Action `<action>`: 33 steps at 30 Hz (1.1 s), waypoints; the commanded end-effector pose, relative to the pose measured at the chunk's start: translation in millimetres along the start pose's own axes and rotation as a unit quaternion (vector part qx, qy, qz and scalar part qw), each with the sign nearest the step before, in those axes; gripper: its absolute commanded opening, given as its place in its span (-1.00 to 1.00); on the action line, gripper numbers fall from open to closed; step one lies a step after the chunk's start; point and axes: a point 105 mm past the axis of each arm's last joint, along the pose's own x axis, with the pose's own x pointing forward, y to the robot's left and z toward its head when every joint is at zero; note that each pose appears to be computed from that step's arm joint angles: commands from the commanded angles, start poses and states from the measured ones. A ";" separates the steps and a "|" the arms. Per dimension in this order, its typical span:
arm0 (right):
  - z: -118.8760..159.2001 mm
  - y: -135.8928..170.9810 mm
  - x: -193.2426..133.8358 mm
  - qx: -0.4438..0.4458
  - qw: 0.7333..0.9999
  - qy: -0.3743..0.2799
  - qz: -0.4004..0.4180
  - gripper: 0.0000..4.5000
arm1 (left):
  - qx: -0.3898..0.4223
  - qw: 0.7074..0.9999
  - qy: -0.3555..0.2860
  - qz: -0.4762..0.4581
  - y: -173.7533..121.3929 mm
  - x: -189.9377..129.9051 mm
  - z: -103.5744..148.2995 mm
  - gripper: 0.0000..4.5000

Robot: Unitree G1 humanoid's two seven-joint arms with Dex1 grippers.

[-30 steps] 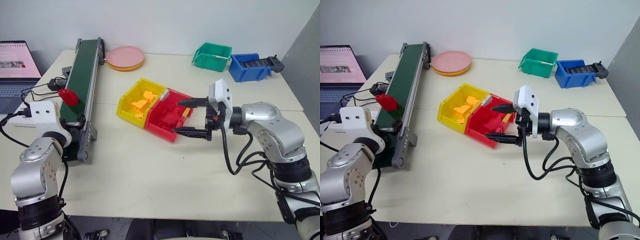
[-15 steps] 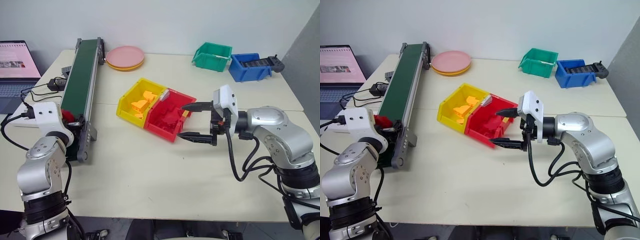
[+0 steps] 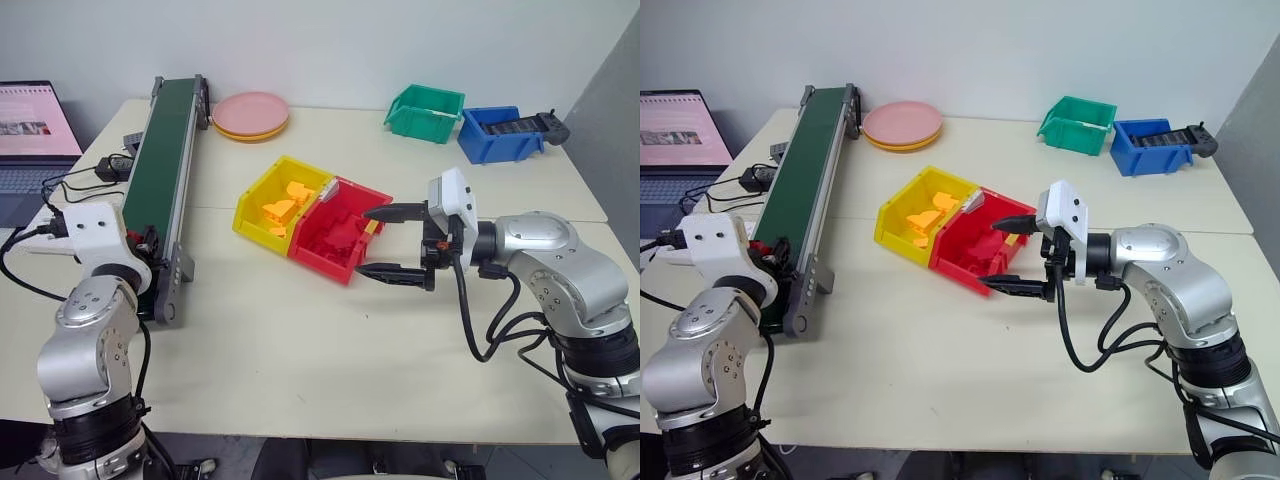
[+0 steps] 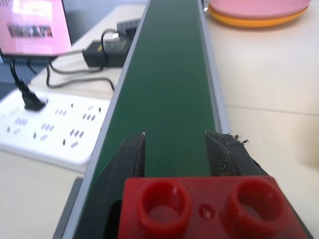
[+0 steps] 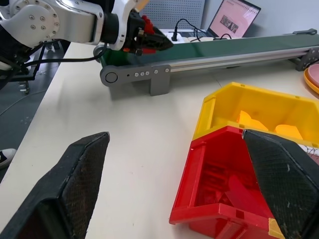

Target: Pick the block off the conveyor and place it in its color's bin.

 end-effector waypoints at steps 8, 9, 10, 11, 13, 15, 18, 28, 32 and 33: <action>14.7 -9.8 -29.3 -0.045 0.997 0.016 -0.055 1.00 | 0.030 0.937 -0.066 -0.341 -140.4 -7.0 59.2 -0.32; 15.1 -10.4 -34.3 -0.047 0.997 0.022 -0.065 1.00 | 0.035 0.923 -0.068 -0.377 -157.0 -6.8 62.7 -0.32; 15.0 -9.8 -38.1 -0.047 0.996 0.028 -0.073 1.00 | 0.041 0.913 -0.073 -0.399 -169.0 -4.1 66.4 -0.32; 14.5 -9.4 -40.5 -0.047 0.995 0.034 -0.081 1.00 | 0.044 0.903 -0.074 -0.421 -178.6 -3.2 68.4 -0.32; 10.7 -9.7 -47.5 -0.044 0.992 0.057 -0.105 1.00 | 0.066 0.874 -0.077 -0.475 -204.2 -5.0 70.0 -0.32; 8.1 -9.8 -53.3 -0.040 0.989 0.073 -0.125 1.00 | 0.076 0.855 -0.075 -0.508 -221.2 -5.5 68.6 -0.32; 7.4 -6.8 -62.6 -0.040 0.985 0.088 -0.143 1.00 | 0.091 0.837 -0.075 -0.534 -240.4 -1.5 65.4 -0.32; 2.1 9.0 -75.5 -0.027 0.978 0.109 -0.177 1.00 | 0.105 0.819 -0.076 -0.560 -259.1 9.3 57.4 -0.16; 1.2 10.6 -74.2 -0.023 0.978 0.110 -0.177 1.00 | 0.107 0.812 -0.077 -0.569 -259.4 7.3 58.4 0.25; 0.9 10.6 -74.2 -0.022 0.978 0.110 -0.177 1.00 | 0.109 0.808 -0.077 -0.573 -259.3 5.6 59.0 0.35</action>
